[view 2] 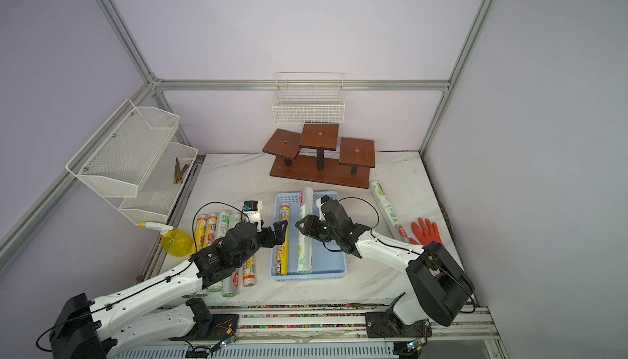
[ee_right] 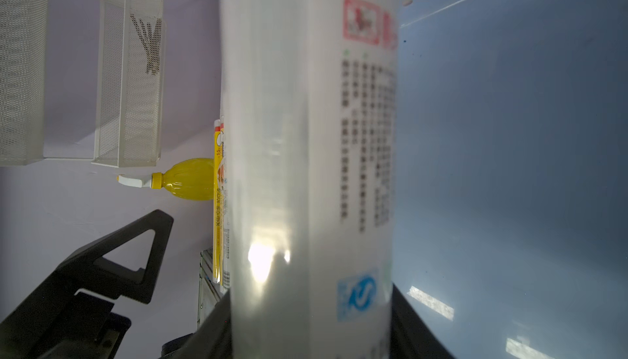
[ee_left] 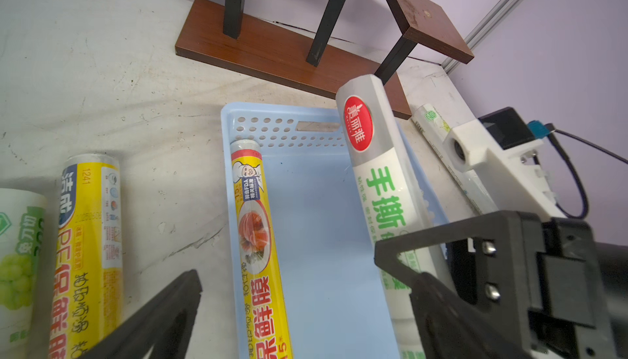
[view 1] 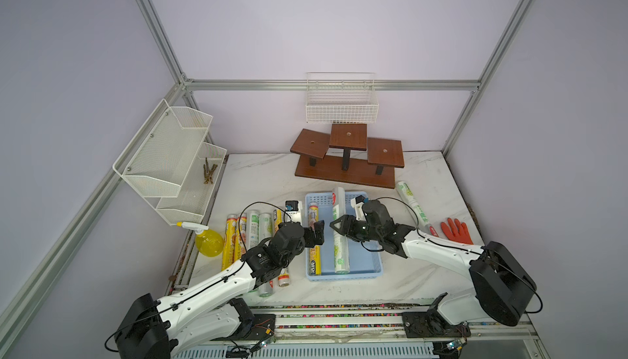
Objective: Put the plastic wrap into the basket
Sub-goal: Place the plastic wrap in the basket.
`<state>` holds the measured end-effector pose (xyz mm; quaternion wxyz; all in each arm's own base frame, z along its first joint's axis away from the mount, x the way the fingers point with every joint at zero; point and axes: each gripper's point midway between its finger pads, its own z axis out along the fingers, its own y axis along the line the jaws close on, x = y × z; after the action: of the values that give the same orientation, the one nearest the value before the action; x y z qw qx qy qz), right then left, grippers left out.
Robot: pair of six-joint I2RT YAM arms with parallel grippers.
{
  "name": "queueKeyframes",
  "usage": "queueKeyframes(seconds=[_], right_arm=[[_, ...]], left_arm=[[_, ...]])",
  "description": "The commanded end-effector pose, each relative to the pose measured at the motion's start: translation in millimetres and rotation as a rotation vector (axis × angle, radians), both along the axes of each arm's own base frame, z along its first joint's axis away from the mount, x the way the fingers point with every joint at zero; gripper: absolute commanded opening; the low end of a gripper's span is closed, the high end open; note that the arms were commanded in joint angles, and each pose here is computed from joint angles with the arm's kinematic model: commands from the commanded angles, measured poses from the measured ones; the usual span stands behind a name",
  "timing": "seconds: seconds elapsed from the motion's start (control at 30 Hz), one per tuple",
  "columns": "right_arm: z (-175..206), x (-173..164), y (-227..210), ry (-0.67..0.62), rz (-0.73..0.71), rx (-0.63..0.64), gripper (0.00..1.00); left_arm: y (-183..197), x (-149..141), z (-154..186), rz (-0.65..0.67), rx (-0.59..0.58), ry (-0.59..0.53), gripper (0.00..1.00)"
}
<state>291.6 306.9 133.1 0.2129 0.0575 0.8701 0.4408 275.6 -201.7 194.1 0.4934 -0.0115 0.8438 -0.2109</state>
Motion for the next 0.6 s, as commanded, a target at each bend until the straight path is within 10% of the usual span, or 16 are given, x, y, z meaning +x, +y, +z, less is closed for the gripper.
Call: queueKeyframes(seconds=[0.0,0.57], right_arm=[[29,9,21,-0.063,0.003,0.125,0.30],[-33,12,50,0.036,0.119,0.025,0.32]], left_arm=[[9,2,9,0.042,-0.030,-0.030,1.00],[17,-3,6,0.057,-0.039,-0.026,1.00]])
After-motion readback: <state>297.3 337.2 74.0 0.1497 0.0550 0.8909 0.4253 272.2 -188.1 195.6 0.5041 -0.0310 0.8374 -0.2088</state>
